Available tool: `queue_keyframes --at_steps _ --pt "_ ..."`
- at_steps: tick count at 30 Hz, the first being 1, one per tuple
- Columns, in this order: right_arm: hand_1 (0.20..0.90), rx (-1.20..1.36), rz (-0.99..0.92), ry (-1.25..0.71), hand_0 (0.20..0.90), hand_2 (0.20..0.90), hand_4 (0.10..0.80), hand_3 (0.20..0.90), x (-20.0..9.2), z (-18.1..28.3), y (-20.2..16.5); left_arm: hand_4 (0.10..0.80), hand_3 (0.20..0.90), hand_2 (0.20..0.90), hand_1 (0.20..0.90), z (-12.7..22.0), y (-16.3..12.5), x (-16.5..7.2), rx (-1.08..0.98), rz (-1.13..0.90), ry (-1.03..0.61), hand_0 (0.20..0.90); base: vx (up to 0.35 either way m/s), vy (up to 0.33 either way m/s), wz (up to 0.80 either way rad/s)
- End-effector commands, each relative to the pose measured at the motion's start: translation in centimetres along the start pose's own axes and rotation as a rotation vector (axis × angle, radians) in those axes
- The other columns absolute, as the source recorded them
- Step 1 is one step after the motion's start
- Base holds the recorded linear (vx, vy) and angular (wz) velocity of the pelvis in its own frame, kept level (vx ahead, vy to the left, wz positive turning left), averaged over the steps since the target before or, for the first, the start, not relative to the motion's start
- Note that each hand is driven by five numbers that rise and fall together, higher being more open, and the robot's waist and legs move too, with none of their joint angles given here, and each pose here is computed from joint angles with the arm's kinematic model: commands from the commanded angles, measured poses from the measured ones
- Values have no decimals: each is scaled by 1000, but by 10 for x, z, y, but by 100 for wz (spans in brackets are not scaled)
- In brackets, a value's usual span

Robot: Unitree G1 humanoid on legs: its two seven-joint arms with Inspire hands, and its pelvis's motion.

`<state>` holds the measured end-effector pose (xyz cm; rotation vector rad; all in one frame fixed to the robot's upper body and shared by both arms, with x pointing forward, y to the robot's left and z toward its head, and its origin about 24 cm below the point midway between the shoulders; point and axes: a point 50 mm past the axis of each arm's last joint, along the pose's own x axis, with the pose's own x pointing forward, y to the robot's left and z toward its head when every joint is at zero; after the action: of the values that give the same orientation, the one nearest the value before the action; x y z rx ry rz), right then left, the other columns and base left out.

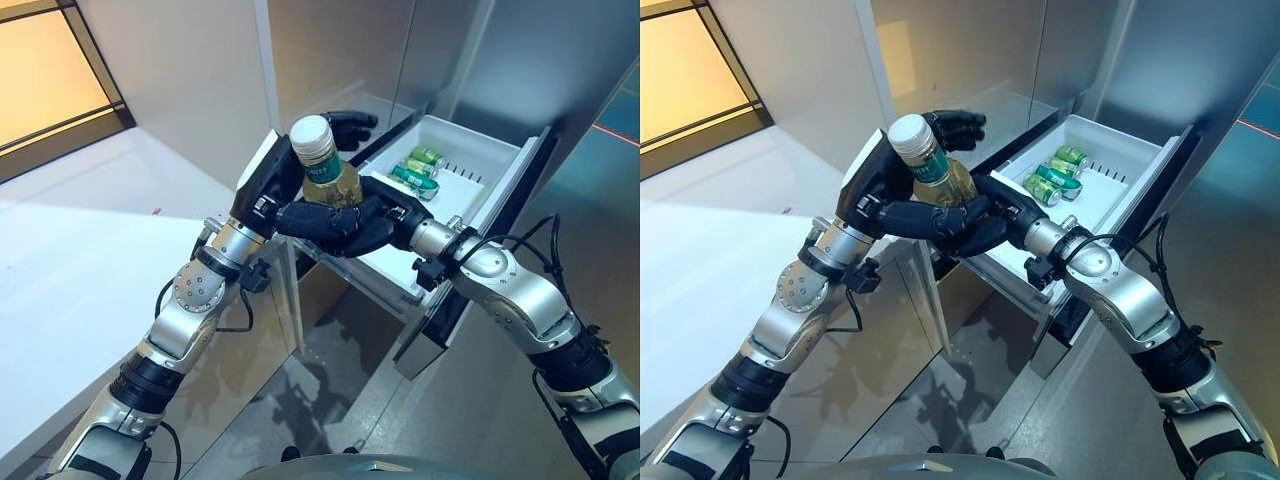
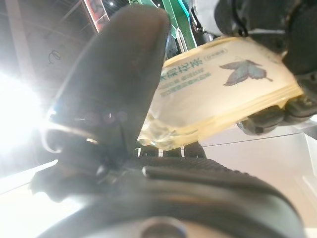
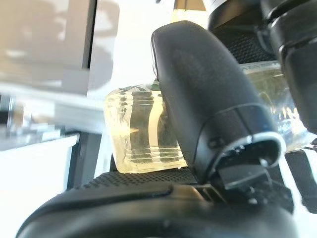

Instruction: Put drinks into fridge and close the fridge

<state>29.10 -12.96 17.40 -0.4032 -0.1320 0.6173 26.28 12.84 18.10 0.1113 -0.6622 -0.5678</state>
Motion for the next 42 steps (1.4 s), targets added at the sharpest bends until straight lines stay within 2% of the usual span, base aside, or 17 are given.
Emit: queue_keyframes --at_steps 1,3,7,12,17,22,26,27,28,31,36,42 --pt "300 -361 -408 -319 300 300 100 200 -7 82 -71 800 900 900 900 62 -4 27 59 -44 -403 900 19 -1 3" --pt "300 -544 -575 -307 300 300 100 200 -18 95 -99 800 900 900 900 57 2 24 37 -6 -366 900 12 -3 2" --pt "300 -689 -748 -270 300 300 100 200 -29 103 -130 800 900 900 900 47 6 17 -1 15 -306 900 8 -3 2" --pt "300 -826 -906 -168 300 300 100 200 -41 102 -161 800 900 900 900 33 9 8 -65 26 -230 900 35 2 7" --pt "300 -804 -977 -29 300 300 100 200 -48 78 -186 800 900 900 900 10 5 1 -278 -25 -88 900 46 1 19" --pt "300 -821 -1005 149 300 300 100 200 -56 53 -209 800 900 900 900 -27 -21 -16 -647 -121 136 900 68 -1 16" --pt "300 -870 -987 320 300 300 100 200 -60 31 -224 800 900 900 900 -66 -57 -51 -1018 -143 399 900 53 5 20" --pt "300 -871 -986 319 300 300 100 200 -59 32 -224 800 900 900 900 -66 -57 -51 -1019 -142 398 900 31 2 23" --pt "300 -893 -977 363 300 300 100 200 -61 26 -227 800 900 900 900 -74 -68 -63 -1105 -149 472 900 14 0 23" --pt "300 -868 -967 471 300 300 100 200 -67 15 -234 800 900 900 900 -91 -82 -91 -1178 -130 609 900 -15 -3 27" --pt "300 -670 -972 595 300 300 100 200 -78 -15 -238 800 900 900 900 -112 -86 -121 -1126 -106 759 900 -51 -27 26" --pt "300 -514 -947 759 300 300 100 200 -87 -49 -234 800 900 900 900 -135 -67 -146 -753 -87 890 900 -67 -33 15"
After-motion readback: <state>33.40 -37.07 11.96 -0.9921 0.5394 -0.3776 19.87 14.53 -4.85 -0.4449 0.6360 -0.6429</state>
